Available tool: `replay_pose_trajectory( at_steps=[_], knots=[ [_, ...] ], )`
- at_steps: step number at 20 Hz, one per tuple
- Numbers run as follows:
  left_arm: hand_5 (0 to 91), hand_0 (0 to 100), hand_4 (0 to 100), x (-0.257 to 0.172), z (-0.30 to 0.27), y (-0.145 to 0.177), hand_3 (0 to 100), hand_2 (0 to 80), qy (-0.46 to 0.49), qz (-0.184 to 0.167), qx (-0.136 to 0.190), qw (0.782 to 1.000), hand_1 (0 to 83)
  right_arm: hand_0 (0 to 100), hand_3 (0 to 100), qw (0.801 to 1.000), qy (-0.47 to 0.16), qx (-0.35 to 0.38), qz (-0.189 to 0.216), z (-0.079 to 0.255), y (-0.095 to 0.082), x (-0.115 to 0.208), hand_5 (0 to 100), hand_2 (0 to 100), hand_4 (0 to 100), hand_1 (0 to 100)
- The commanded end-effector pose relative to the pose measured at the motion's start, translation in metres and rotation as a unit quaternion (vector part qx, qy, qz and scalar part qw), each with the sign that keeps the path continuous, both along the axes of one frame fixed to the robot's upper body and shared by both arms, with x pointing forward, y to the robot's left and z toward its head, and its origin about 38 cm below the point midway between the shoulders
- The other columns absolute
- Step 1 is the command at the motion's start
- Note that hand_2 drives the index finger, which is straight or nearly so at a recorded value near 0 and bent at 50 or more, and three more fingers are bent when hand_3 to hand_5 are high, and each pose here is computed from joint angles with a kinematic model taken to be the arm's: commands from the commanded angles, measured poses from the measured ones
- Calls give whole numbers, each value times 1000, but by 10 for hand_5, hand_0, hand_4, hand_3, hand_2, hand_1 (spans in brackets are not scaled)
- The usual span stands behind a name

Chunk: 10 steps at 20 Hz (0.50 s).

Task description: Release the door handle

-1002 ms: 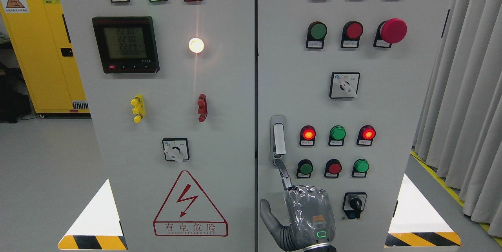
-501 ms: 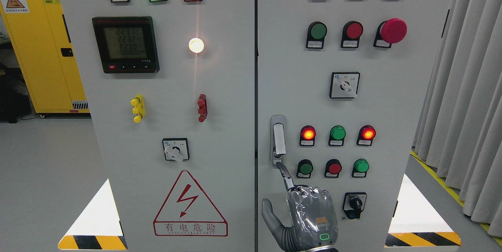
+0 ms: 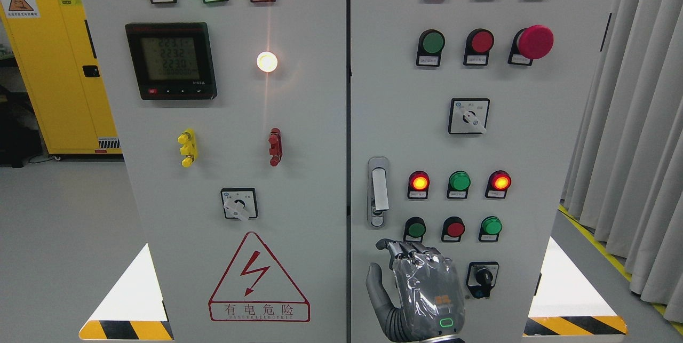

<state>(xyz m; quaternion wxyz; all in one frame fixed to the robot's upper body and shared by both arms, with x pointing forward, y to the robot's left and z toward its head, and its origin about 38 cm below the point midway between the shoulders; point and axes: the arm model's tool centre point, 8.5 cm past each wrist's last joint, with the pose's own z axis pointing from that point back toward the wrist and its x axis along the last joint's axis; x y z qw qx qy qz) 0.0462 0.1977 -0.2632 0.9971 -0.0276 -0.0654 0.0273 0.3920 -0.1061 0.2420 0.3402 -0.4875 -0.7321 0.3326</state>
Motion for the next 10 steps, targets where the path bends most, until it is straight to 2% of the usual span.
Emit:
replay_pose_trajectory(
  at_steps=[1, 3, 5, 6, 10],
  knots=[
    [0, 120, 0, 0, 0, 0, 0, 0, 0, 0, 0, 1000, 556, 498, 981, 1000, -21, 8, -3, 16, -5, -5, 780, 745, 864, 365],
    [0, 120, 0, 0, 0, 0, 0, 0, 0, 0, 0, 1000, 556, 411, 1000, 1000, -26, 8, -1, 21, -4, -4, 830, 802, 906, 352],
    [0, 120, 0, 0, 0, 0, 0, 0, 0, 0, 0, 1000, 556, 397, 1000, 1000, -17, 5, 0, 22, -4, -2, 848, 832, 922, 351],
    [0, 120, 0, 0, 0, 0, 0, 0, 0, 0, 0, 1000, 556, 382, 1000, 1000, -14, 4, 2, 25, -3, -1, 877, 884, 947, 341],
    [0, 120, 0, 0, 0, 0, 0, 0, 0, 0, 0, 1000, 556, 347, 1000, 1000, -19, 7, 6, 38, 2, 4, 898, 911, 965, 313]
  ],
)
